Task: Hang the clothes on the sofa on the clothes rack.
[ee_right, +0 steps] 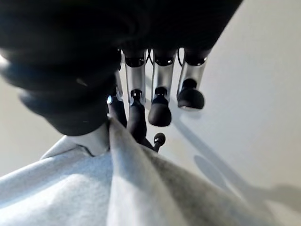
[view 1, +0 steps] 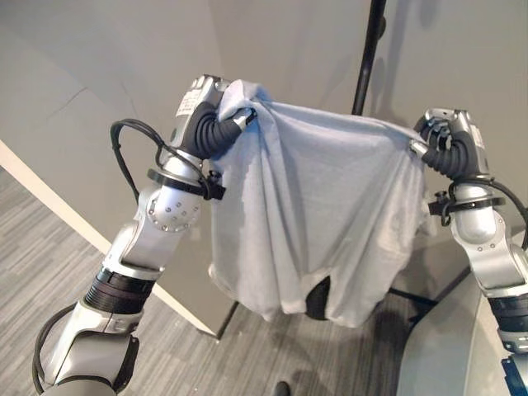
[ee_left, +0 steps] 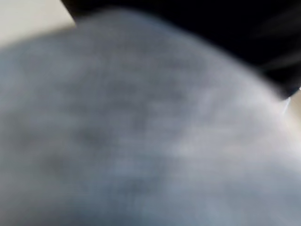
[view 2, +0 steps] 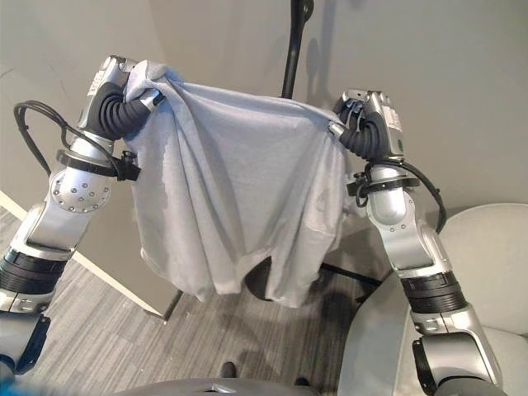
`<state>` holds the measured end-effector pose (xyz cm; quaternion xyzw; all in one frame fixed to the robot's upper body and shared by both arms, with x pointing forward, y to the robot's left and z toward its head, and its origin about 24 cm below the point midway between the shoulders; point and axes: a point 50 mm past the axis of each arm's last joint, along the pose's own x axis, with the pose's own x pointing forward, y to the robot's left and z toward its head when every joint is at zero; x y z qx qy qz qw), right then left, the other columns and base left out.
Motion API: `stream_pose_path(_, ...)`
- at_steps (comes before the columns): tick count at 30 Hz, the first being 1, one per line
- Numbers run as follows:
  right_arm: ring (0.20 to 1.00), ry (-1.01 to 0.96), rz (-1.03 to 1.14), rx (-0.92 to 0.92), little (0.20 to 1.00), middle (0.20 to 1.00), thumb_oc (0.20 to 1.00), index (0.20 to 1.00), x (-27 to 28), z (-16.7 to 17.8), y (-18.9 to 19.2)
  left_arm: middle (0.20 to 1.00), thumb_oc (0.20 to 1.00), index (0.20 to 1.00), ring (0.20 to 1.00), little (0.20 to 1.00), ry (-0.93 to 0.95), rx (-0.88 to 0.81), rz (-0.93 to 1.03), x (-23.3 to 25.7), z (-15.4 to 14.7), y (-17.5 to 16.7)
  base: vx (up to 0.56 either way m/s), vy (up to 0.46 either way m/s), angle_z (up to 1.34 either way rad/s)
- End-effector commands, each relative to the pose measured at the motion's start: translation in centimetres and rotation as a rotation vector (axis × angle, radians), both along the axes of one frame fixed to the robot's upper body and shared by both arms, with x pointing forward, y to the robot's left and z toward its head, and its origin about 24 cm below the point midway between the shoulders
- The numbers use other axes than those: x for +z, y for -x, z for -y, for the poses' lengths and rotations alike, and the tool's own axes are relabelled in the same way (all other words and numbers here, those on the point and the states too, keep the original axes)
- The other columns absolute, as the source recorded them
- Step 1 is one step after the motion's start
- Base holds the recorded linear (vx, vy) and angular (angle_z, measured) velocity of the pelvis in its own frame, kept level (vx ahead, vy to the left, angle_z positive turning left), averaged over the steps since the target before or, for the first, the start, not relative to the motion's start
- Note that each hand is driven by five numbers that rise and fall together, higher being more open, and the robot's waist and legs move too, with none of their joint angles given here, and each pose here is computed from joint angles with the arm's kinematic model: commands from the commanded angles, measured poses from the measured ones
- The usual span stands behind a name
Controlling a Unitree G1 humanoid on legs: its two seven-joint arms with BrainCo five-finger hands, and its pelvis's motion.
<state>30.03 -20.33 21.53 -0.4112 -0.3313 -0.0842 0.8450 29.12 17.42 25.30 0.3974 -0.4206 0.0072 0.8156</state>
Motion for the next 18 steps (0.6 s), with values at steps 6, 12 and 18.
stream_pose_path(6,0.2,-0.018,0.093,-0.048,0.2,0.2,0.2,0.2,1.1,1.0,1.0,0.2,0.2,0.2,0.2,0.2,0.021,0.056,0.11,1.6,-1.3,1.0,0.02,-0.001,-0.06)
stream_pose_path(12,0.2,-0.032,0.198,-0.031,0.2,0.2,0.2,0.2,2.6,0.7,2.3,0.2,0.2,0.2,0.2,0.2,-0.006,0.074,0.21,2.9,-1.6,2.5,0.0,0.0,0.0)
stream_pose_path(18,0.2,-0.015,0.332,-0.031,0.2,0.2,0.2,0.2,5.3,0.6,2.9,0.2,0.2,0.2,0.2,0.2,-0.075,0.087,0.385,6.2,-1.0,3.7,0.0,0.0,0.0)
